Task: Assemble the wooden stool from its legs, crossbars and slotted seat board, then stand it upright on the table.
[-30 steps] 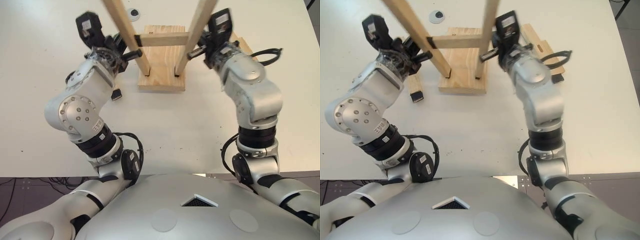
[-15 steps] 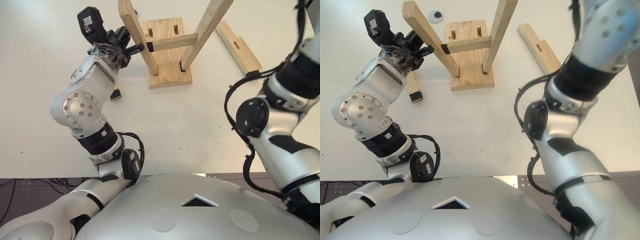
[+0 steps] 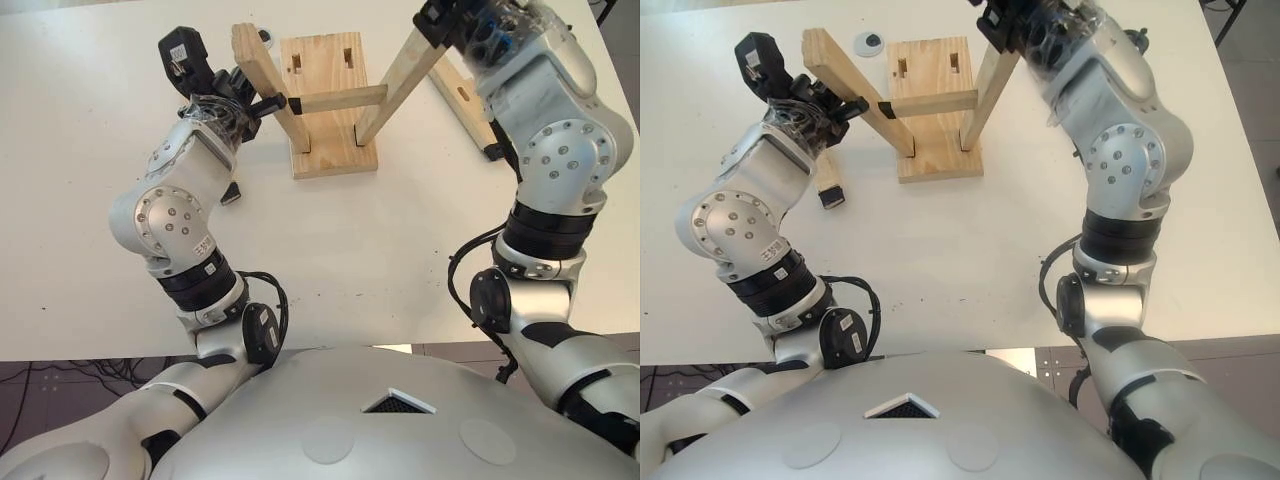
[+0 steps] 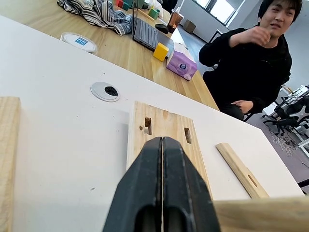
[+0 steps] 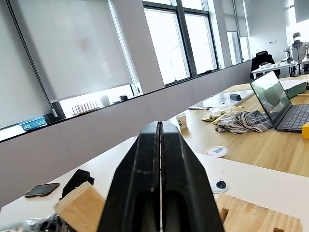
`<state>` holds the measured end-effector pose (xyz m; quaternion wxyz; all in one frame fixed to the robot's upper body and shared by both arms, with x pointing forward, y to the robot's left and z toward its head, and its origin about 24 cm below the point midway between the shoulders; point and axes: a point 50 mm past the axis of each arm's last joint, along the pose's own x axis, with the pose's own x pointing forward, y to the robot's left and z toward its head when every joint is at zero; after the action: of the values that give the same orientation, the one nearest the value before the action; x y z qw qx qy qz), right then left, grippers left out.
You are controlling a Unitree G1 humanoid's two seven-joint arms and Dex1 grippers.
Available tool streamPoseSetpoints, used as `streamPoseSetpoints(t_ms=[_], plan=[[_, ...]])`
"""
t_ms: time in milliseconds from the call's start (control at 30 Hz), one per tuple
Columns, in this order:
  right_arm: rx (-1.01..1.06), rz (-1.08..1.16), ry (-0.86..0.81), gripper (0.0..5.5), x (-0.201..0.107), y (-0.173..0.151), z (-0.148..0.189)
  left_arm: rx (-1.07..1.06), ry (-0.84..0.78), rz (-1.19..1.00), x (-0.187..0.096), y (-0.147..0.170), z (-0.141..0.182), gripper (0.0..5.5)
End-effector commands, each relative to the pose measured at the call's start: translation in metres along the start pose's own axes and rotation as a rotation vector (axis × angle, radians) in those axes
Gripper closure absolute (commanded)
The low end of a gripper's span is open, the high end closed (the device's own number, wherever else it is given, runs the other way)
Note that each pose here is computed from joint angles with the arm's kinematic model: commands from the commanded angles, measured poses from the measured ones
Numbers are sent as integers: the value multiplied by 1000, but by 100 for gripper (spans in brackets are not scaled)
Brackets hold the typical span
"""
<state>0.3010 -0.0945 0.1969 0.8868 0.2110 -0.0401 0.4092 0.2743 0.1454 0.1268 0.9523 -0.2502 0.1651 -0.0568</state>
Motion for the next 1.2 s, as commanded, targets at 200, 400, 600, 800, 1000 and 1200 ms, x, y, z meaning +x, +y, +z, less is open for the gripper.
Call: streamPoseSetpoints(t_ms=[200,400,600,800,1000,1200], plan=[[432,105,-349,548,8,-1,101,25,20,57,1,11,-6,550],[40,-257,-55,548,-7,-59,46,189,78,143,-3,28,0,550],[-375,-192,457,548,-29,-49,-73,593,347,-70,-36,27,-5,550],[-404,-99,503,548,-29,-39,-84,582,362,-206,-36,18,7,550],[-113,-264,352,548,-21,-60,-62,597,357,-114,-15,32,1,550],[528,-476,44,548,-29,-111,-23,567,377,-136,-10,33,-14,550]])
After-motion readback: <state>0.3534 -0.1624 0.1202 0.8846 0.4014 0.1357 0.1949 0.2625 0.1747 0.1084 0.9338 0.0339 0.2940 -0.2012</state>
